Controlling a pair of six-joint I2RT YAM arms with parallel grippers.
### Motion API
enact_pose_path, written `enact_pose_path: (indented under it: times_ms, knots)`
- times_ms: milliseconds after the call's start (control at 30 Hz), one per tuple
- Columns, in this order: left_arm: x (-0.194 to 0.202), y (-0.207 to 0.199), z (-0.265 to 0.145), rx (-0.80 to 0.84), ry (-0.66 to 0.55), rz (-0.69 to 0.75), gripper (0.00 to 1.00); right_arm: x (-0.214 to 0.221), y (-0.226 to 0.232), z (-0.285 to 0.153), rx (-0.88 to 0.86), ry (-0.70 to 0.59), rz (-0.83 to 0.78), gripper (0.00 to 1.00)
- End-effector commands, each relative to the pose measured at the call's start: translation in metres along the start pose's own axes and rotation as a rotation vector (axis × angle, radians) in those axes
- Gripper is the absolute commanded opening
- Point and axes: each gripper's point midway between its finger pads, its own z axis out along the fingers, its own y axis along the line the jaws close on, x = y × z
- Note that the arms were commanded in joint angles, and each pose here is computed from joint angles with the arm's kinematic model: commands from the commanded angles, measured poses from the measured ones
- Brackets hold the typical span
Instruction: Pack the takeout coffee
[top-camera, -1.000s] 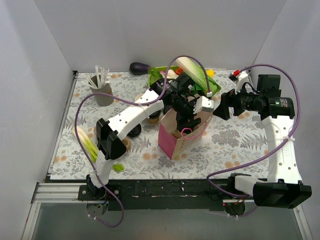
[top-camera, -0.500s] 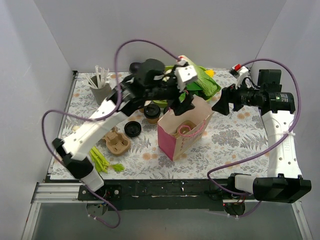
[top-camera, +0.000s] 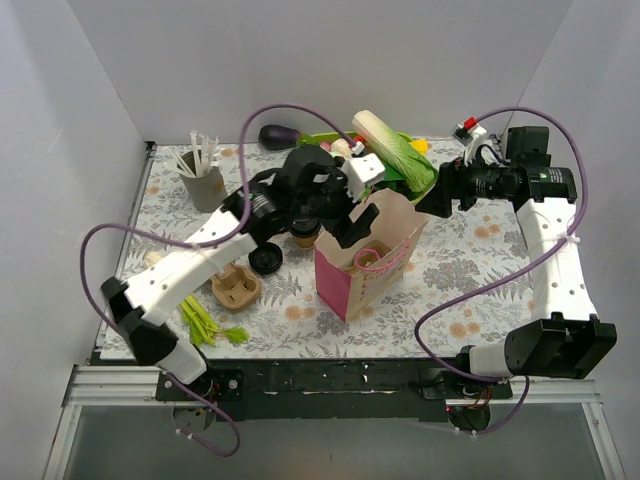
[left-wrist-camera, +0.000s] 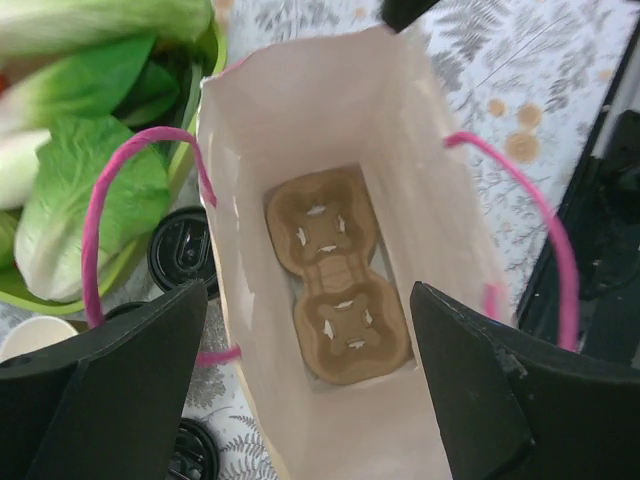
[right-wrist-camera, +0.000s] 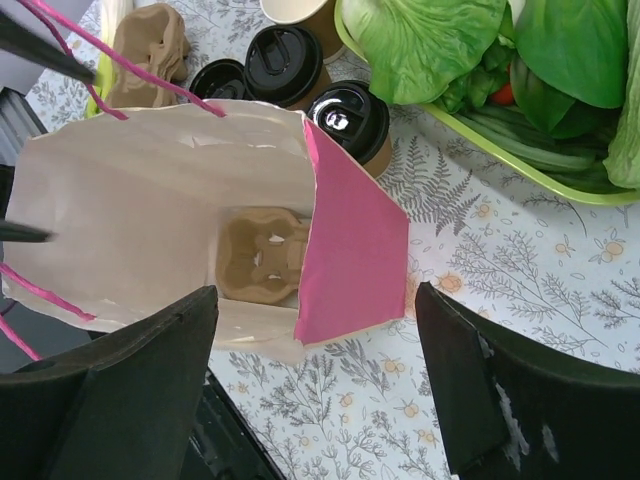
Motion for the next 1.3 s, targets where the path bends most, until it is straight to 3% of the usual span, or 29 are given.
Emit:
enact_pose_path:
  times_ms: [0, 200, 233, 333, 433, 467, 533, 567, 633, 933, 1267]
  knots:
    - [0.011, 0.031, 0.022, -0.092, 0.074, -0.107, 0.81, -0.013, 0.014, 0.004, -0.066, -0.023, -0.04, 0.86]
    - [0.033, 0.038, 0.03, -0.081, 0.134, -0.116, 0.66, 0.009, 0.02, 0.022, -0.075, 0.046, -0.041, 0.8]
    - [0.036, 0.034, 0.031, -0.058, 0.139, -0.117, 0.59, 0.015, 0.017, 0.025, -0.064, 0.061, -0.028, 0.78]
    - [0.04, 0.031, 0.032, -0.031, 0.13, -0.092, 0.49, 0.027, 0.005, 0.033, -0.008, 0.096, 0.005, 0.63]
    - [0.039, 0.024, 0.038, 0.024, 0.125, -0.071, 0.31, 0.031, 0.002, 0.036, -0.001, 0.107, 0.023, 0.4]
    - [0.039, 0.02, 0.039, 0.048, 0.125, -0.069, 0.23, 0.03, 0.003, 0.036, -0.006, 0.104, 0.023, 0.24]
    - [0.04, 0.017, 0.043, 0.078, 0.143, -0.065, 0.15, 0.029, 0.007, 0.033, -0.013, 0.11, 0.027, 0.15]
    - [0.04, 0.014, 0.045, 0.095, 0.147, -0.068, 0.05, 0.022, 0.01, 0.028, -0.007, 0.096, 0.01, 0.08]
    - [0.033, 0.012, 0.044, 0.118, 0.133, -0.058, 0.0, 0.011, 0.022, 0.014, 0.005, 0.077, -0.013, 0.01]
    - [-0.024, 0.01, 0.02, 0.149, 0.035, 0.01, 0.0, -0.007, 0.067, -0.022, -0.036, 0.059, 0.013, 0.01]
    - [-0.012, 0.006, 0.033, 0.195, 0.087, -0.003, 0.0, 0.01, 0.074, -0.029, -0.021, 0.084, 0.03, 0.01]
